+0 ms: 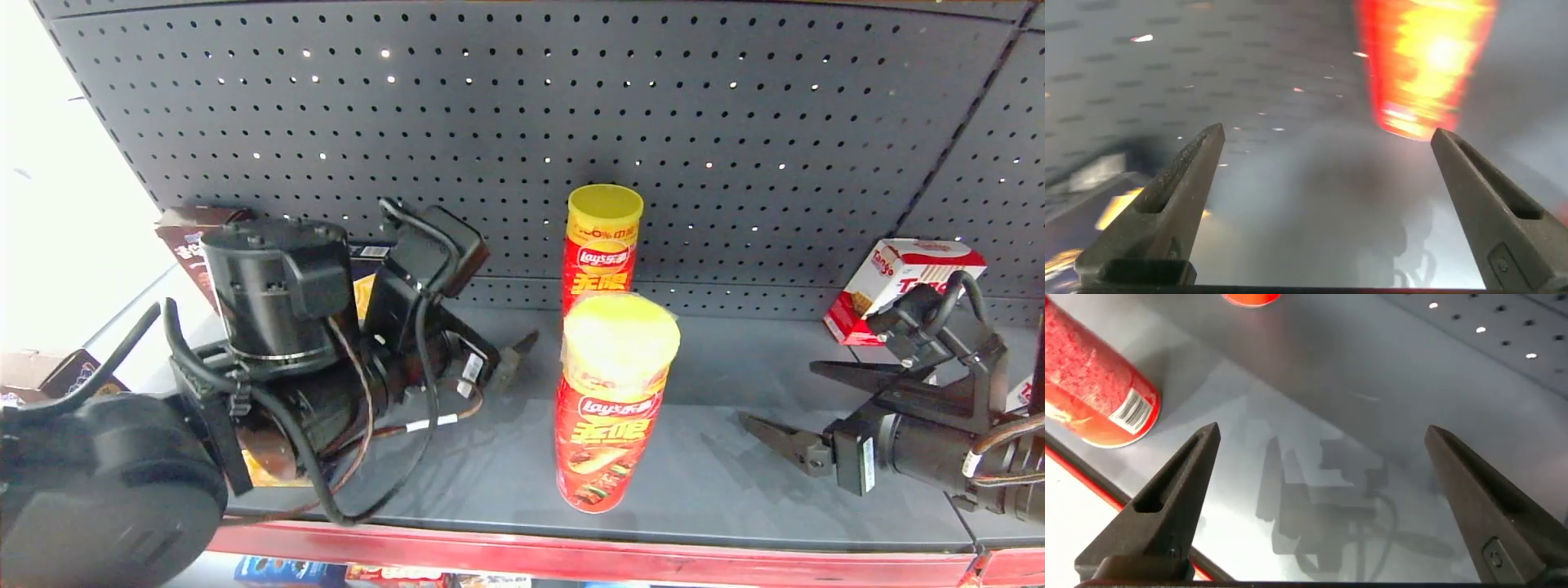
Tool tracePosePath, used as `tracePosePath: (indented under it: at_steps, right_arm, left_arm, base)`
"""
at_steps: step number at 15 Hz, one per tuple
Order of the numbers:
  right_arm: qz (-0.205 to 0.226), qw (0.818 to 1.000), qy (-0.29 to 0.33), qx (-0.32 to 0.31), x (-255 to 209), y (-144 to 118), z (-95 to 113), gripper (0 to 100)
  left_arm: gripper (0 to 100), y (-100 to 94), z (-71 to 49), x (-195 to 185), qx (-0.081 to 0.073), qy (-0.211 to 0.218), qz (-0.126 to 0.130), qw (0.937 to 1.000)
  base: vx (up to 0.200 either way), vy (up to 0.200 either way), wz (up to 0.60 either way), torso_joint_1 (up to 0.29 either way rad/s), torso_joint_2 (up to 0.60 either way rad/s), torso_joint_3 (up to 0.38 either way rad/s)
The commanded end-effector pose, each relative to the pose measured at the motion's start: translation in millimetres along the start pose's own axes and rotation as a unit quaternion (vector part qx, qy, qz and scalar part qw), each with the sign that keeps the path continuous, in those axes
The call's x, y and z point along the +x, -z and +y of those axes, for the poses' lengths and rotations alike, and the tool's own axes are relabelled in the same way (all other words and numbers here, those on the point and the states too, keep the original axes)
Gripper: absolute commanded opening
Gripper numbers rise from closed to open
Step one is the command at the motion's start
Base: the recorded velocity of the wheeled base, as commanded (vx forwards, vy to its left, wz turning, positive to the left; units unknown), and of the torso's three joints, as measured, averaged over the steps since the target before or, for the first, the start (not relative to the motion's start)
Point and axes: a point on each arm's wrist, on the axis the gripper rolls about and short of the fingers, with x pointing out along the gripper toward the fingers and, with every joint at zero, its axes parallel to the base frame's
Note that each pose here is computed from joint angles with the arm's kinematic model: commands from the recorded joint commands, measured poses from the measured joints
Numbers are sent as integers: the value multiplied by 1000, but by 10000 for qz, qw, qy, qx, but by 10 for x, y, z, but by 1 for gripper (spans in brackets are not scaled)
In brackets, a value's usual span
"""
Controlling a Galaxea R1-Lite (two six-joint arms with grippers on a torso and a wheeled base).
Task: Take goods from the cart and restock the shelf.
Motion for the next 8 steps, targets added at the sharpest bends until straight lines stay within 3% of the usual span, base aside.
tracePosePath:
  at_steps: [1, 3, 8]
  right_arm:
    - [-59, 10000, 12, 1, -13, -25, -8, 100]
    - [-59, 10000, 12, 1, -9, -28, -8, 100]
    - [-58, 10000, 20, 1, -9, -28, -8, 100]
  left_arm:
    - [100, 53, -169, -198, 223, 325, 62, 9992]
    - [100, 143, -173, -312, 373, 376, 192, 9984]
    - [100, 191, -185, -419, 418, 441, 254, 9978]
  base:
    - [0, 0, 0, 0, 0, 0]
    - [0, 0, 0, 0, 0, 0]
    - [0, 0, 0, 0, 0, 0]
